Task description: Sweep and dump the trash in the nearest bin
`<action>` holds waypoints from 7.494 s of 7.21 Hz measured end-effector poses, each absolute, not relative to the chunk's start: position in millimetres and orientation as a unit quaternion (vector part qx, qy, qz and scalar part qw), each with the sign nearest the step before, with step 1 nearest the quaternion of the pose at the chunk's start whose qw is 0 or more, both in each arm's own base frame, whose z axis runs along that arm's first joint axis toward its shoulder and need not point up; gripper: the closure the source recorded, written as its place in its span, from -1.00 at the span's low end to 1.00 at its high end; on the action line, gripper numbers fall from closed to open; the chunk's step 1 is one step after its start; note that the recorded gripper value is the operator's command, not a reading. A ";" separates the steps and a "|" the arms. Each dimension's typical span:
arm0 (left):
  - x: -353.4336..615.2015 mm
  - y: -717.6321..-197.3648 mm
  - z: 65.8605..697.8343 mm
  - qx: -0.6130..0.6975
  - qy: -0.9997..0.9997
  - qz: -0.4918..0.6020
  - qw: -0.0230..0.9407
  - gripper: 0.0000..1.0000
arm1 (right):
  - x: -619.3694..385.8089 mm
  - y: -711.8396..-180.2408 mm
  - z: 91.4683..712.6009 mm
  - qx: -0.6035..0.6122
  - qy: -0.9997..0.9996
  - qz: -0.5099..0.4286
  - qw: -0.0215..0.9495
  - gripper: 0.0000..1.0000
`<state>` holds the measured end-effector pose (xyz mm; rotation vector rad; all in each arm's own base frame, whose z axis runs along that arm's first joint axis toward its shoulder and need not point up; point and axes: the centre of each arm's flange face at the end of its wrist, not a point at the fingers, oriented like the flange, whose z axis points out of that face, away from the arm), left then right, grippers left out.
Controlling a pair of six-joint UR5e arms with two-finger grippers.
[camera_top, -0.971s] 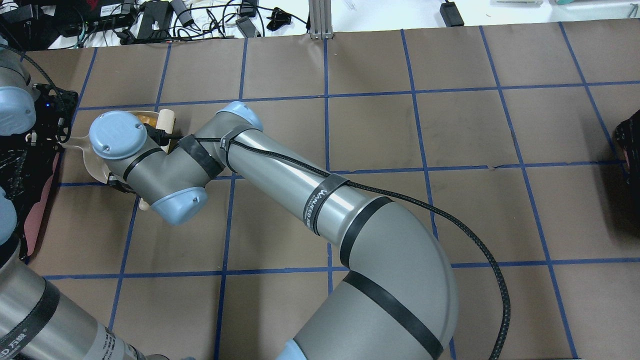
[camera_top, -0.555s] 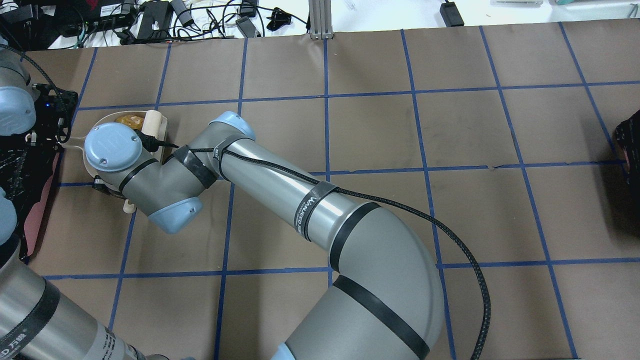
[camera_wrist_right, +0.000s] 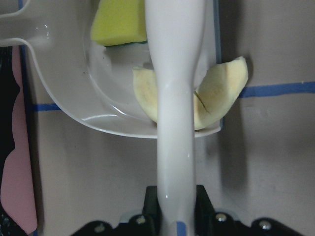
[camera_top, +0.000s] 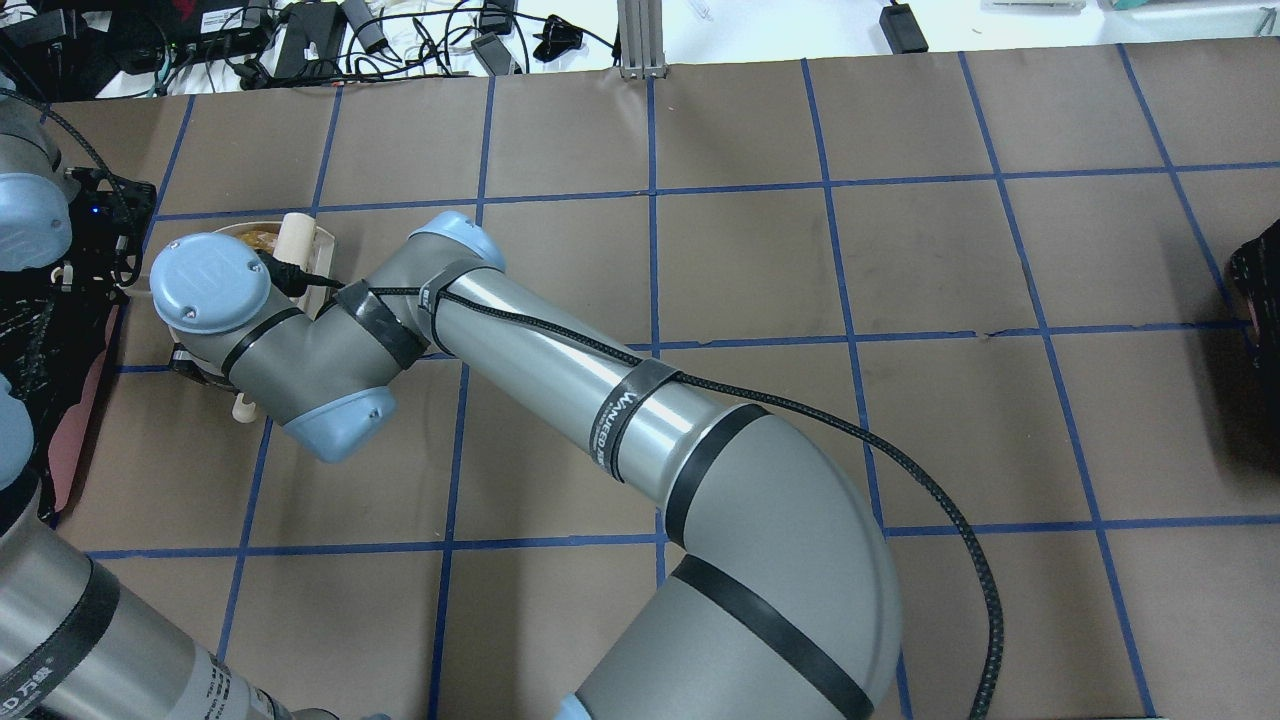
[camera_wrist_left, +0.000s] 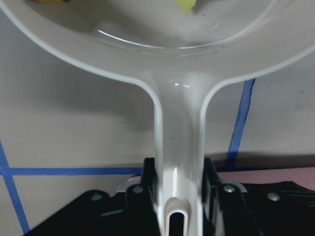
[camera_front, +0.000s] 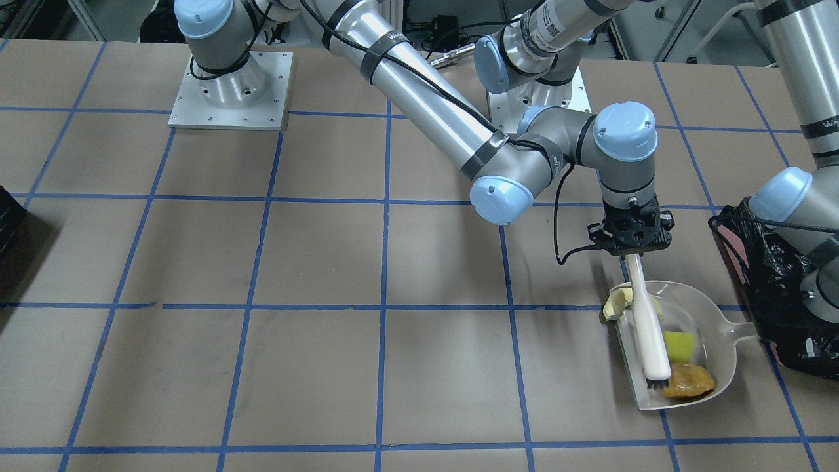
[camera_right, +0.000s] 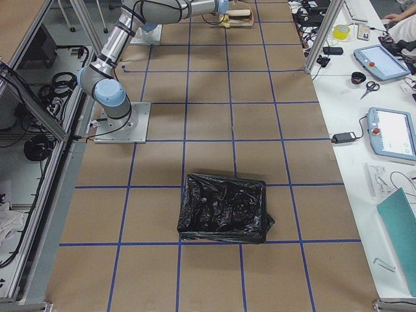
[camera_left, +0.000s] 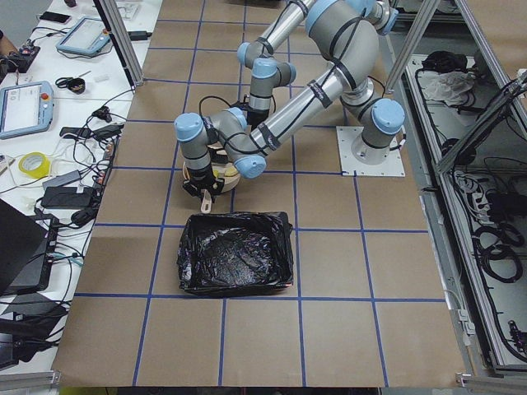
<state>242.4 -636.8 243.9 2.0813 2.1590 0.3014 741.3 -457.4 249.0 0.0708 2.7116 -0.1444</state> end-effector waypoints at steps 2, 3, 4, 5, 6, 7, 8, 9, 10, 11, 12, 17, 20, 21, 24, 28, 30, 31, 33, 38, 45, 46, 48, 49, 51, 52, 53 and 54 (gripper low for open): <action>242.9 -636.4 243.9 0.689 0.715 0.100 0.064 1.00 | 705.4 -477.2 282.4 0.029 0.983 -0.036 0.180 1.00; 242.9 -636.3 243.8 0.690 0.714 0.099 0.064 1.00 | 674.9 -491.6 289.8 0.030 0.985 -0.030 0.165 1.00; 242.8 -636.1 244.4 0.690 0.714 0.099 0.064 1.00 | 634.0 -501.1 291.2 0.022 0.989 -0.024 0.146 1.00; 242.3 -635.8 245.1 0.690 0.715 0.097 0.064 1.00 | 572.8 -507.3 293.3 0.012 0.992 -0.016 0.123 1.00; 241.7 -635.5 247.8 0.689 0.715 0.095 0.065 1.00 | 507.8 -508.6 299.7 0.004 0.994 -0.010 0.108 1.00; 240.7 -635.7 256.6 0.690 0.716 0.083 0.068 1.00 | 445.1 -500.2 307.7 -0.002 0.995 -0.005 0.097 1.00; 239.4 -636.4 269.2 0.691 0.717 0.060 0.071 1.00 | 398.5 -480.0 311.8 -0.005 0.997 -0.003 0.080 1.00; 238.5 -636.1 283.4 0.688 0.722 0.030 0.070 1.00 | 368.1 -451.9 306.4 -0.005 0.999 0.000 0.054 1.00; 241.0 -632.7 295.9 0.682 0.729 0.001 0.062 1.00 | 347.3 -420.3 292.7 -0.003 0.999 0.010 0.035 1.00; 250.6 -624.3 308.5 0.671 0.739 -0.024 0.044 1.00 | 330.7 -387.1 276.2 -0.001 0.999 0.020 0.025 1.00; 267.2 -611.6 325.2 0.659 0.751 -0.041 0.025 1.00 | 320.7 -357.2 264.1 -0.002 1.000 0.022 0.022 1.00; 415.7 -498.5 408.3 0.592 0.802 -0.079 -0.020 1.00 | 349.2 -286.4 246.6 -0.036 0.999 0.015 -0.008 1.00; 500.4 -462.1 426.4 0.580 0.812 -0.068 0.006 1.00 | 353.6 -283.6 237.9 -0.053 0.998 0.024 -0.008 1.00; 530.8 -453.7 424.4 0.581 0.812 -0.057 0.023 1.00 | 355.8 -281.1 236.6 -0.055 0.998 0.026 -0.008 1.00; 608.3 -444.4 422.4 0.592 0.803 -0.008 0.065 1.00 | 358.1 -278.9 234.5 -0.052 0.998 0.028 -0.008 1.00; 643.4 -441.5 421.7 0.603 0.783 0.092 0.121 1.00 | 359.9 -281.1 229.3 -0.027 0.999 0.031 -0.011 1.00; 622.0 -459.1 418.3 0.607 0.762 0.175 0.139 1.00 | 360.2 -281.7 229.6 -0.021 0.999 0.031 -0.010 1.00; 610.0 -467.9 413.8 0.617 0.738 0.227 0.152 1.00 | 360.6 -282.0 230.1 -0.019 0.999 0.030 -0.009 0.96; 598.0 -473.8 408.7 0.637 0.694 0.278 0.187 1.00 | 361.3 -282.4 231.3 -0.017 0.999 0.029 -0.008 0.82; 588.1 -477.7 425.3 0.648 0.652 0.308 0.245 1.00 | 362.0 -283.9 234.9 -0.018 1.000 0.021 -0.004 -0.01; 542.3 -495.1 491.3 0.670 0.619 0.275 0.303 1.00 | 369.0 -296.2 257.7 -0.023 0.999 -0.028 0.024 -1.00; 536.5 -495.4 498.8 0.673 0.616 0.272 0.306 1.00 | 373.7 -304.6 274.2 -0.023 0.998 -0.041 0.031 -1.00; 524.6 -496.3 511.8 0.688 0.611 0.244 0.306 1.00 | 380.2 -320.4 302.9 -0.023 0.998 -0.048 0.037 -1.00; 516.0 -496.2 518.0 0.698 0.611 0.228 0.296 1.00 | 383.3 -328.5 319.5 -0.021 0.998 -0.039 0.032 -1.00; 490.1 -500.4 523.9 0.717 0.623 0.174 0.262 1.00 | 389.8 -345.5 368.1 -0.017 1.000 -0.018 0.018 -1.00; 472.4 -503.9 522.7 0.718 0.638 0.144 0.237 1.00 | 390.5 -353.6 394.4 -0.013 1.000 -0.009 0.012 -1.00; 449.9 -508.5 515.5 0.715 0.658 0.116 0.206 1.00 | 385.8 -364.0 418.8 -0.012 1.000 -0.002 0.007 -1.00; 426.3 -514.0 499.5 0.704 0.683 0.091 0.172 1.00 | 374.3 -376.8 438.3 -0.011 1.000 0.001 0.004 -1.00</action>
